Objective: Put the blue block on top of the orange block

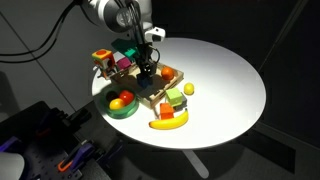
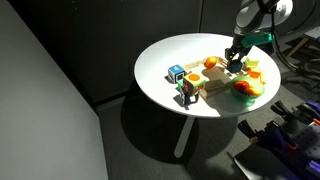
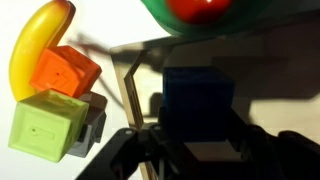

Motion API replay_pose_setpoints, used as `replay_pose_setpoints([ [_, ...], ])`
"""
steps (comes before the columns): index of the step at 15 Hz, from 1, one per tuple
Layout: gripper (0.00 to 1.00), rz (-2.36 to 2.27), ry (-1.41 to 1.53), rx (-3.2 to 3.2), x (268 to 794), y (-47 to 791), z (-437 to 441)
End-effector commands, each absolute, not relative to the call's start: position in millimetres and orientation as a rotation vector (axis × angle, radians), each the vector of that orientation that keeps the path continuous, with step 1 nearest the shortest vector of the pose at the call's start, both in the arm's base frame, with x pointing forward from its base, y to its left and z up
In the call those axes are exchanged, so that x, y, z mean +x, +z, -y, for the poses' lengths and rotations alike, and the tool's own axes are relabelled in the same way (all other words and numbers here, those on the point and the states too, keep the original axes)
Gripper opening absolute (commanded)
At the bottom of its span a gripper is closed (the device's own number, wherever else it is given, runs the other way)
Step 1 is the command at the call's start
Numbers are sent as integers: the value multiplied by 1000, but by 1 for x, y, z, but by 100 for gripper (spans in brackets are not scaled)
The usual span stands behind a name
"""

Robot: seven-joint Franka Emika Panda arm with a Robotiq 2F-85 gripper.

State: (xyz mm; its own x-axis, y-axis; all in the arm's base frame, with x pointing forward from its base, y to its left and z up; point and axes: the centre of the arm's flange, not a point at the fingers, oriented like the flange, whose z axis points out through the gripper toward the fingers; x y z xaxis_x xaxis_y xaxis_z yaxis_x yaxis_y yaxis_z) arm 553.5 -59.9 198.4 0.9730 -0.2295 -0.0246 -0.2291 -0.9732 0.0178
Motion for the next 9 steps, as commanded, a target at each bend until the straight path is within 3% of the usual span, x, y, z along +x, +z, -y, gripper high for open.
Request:
replay_pose_setpoints([
  [1, 32, 438, -103, 3079, 559, 235, 72],
  [9, 32, 541, -147, 3048, 558, 262, 111],
])
